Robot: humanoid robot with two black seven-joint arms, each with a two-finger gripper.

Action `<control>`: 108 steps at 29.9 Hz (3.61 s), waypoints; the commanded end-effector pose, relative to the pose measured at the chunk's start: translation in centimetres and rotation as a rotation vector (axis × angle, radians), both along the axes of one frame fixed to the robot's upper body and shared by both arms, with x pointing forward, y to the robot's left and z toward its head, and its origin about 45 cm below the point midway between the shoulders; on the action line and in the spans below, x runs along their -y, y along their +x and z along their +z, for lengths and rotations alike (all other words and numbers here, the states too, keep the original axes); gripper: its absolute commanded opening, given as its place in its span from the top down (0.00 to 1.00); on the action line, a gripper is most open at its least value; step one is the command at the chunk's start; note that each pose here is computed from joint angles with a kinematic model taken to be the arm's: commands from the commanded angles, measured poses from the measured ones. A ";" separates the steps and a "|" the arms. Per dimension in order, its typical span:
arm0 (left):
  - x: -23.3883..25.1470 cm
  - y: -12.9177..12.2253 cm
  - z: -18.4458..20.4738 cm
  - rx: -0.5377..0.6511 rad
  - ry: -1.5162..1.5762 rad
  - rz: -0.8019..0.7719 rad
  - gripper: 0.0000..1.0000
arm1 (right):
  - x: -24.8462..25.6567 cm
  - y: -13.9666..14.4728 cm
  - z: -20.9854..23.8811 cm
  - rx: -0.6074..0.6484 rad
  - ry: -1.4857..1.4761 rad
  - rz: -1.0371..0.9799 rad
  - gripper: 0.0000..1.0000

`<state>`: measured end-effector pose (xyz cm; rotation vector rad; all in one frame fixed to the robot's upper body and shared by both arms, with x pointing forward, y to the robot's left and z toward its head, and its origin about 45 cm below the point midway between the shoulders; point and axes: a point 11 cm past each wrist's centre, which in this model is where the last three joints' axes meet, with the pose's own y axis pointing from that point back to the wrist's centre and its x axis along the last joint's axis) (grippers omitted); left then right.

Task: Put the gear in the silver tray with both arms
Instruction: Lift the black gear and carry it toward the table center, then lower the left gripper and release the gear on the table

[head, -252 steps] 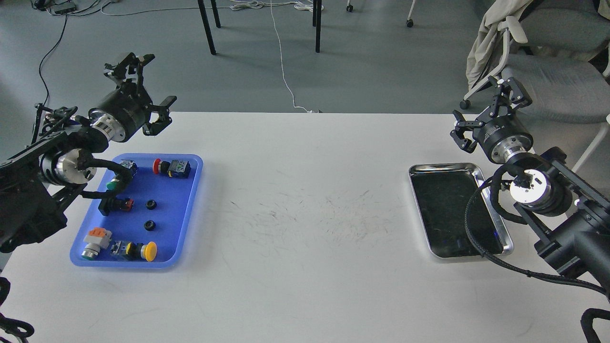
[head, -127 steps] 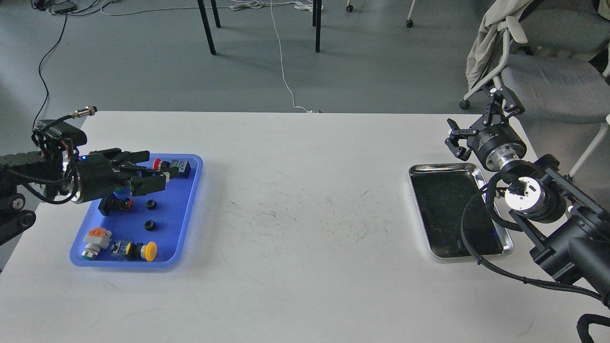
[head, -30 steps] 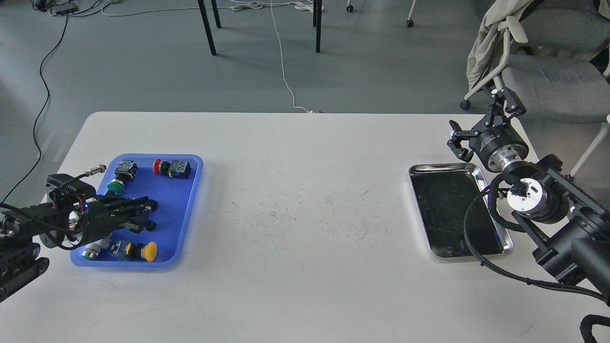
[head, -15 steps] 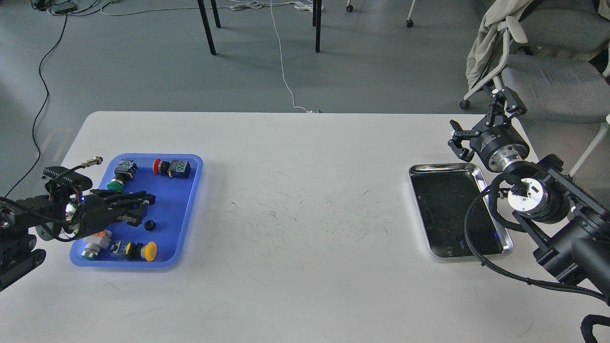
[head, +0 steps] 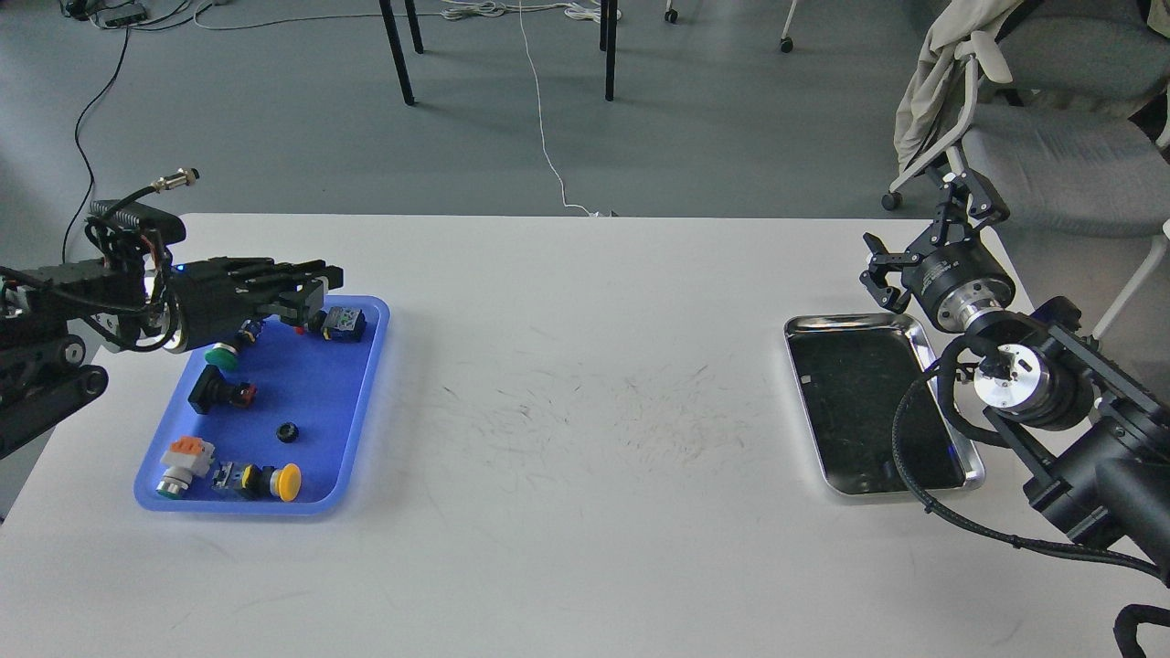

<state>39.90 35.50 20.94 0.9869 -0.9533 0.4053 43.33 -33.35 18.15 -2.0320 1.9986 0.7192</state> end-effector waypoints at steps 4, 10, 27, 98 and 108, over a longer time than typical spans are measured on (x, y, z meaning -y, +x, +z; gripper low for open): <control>8.2 1.7 2.0 0.009 -0.040 -0.181 0.91 | -0.2 0.0 0.0 -0.001 -0.005 0.007 0.02; 16.2 1.6 1.5 -0.008 -0.039 -0.355 0.91 | 0.0 0.1 -0.1 -0.003 -0.007 0.003 0.02; 31.2 -3.3 -4.5 -0.134 -0.059 -0.615 0.90 | 0.7 0.0 0.0 -0.005 -0.017 -0.008 0.02; 30.6 -4.2 -9.6 -0.202 -0.087 -0.511 0.68 | 1.1 -0.2 -1.0 -0.035 -0.064 -0.007 0.02; 31.5 -2.7 -7.1 -0.194 -0.206 -0.445 0.56 | 1.1 -0.8 -2.3 -0.084 -0.111 0.026 0.02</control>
